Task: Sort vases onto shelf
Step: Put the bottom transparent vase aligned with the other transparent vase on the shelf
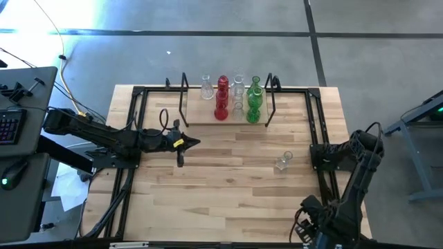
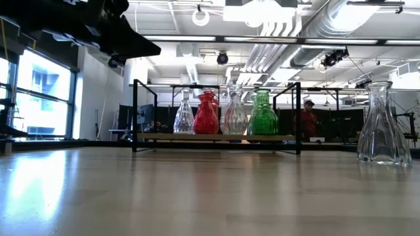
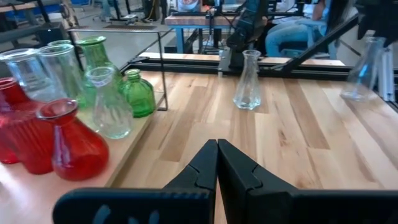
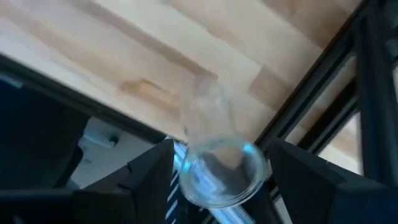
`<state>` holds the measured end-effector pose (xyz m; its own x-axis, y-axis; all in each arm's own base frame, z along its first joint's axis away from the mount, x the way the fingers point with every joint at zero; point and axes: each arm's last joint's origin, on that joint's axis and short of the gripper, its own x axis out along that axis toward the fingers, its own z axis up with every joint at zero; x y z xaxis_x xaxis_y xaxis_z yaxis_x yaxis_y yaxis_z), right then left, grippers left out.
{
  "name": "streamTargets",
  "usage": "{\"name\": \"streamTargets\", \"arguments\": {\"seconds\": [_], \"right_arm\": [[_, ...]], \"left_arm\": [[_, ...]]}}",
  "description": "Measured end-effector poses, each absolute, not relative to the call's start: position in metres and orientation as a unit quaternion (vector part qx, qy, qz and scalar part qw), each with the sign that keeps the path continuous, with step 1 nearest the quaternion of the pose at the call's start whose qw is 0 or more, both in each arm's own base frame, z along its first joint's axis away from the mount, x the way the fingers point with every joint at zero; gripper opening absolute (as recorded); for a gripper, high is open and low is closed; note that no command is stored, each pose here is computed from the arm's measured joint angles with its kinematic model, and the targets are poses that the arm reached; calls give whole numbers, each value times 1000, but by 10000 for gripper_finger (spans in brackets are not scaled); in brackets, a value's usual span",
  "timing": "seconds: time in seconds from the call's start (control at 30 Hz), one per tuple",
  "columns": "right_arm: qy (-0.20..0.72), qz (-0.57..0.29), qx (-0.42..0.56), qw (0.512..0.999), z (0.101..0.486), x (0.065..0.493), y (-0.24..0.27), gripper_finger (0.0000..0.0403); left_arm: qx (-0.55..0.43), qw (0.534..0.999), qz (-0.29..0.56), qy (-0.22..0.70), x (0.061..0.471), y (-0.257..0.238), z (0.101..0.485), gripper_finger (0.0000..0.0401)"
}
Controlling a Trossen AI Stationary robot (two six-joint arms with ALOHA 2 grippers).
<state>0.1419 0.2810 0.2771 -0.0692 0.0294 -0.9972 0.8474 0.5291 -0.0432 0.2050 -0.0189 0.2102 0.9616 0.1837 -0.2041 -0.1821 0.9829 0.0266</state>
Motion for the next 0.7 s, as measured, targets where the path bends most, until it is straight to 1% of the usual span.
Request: {"name": "streamTargets", "arguments": {"seconds": [0.2,0.33,0.47,0.57,0.7], "right_arm": [[645,-341,344,592,270,136,289,244],[645,-349,333,593,261,138,294,244],[650,-340,323,598,252,141,300,240],[652,-331,326,599,250,144,302,221],[655,-326,324,600,250,149,300,173]], "left_arm": [[6,992,74,103,204,-26,210,1],[9,992,72,103,204,-27,210,1],[10,992,74,103,204,-27,210,1],[11,992,76,103,204,-27,210,1],[10,992,77,102,204,-27,211,1]]}}
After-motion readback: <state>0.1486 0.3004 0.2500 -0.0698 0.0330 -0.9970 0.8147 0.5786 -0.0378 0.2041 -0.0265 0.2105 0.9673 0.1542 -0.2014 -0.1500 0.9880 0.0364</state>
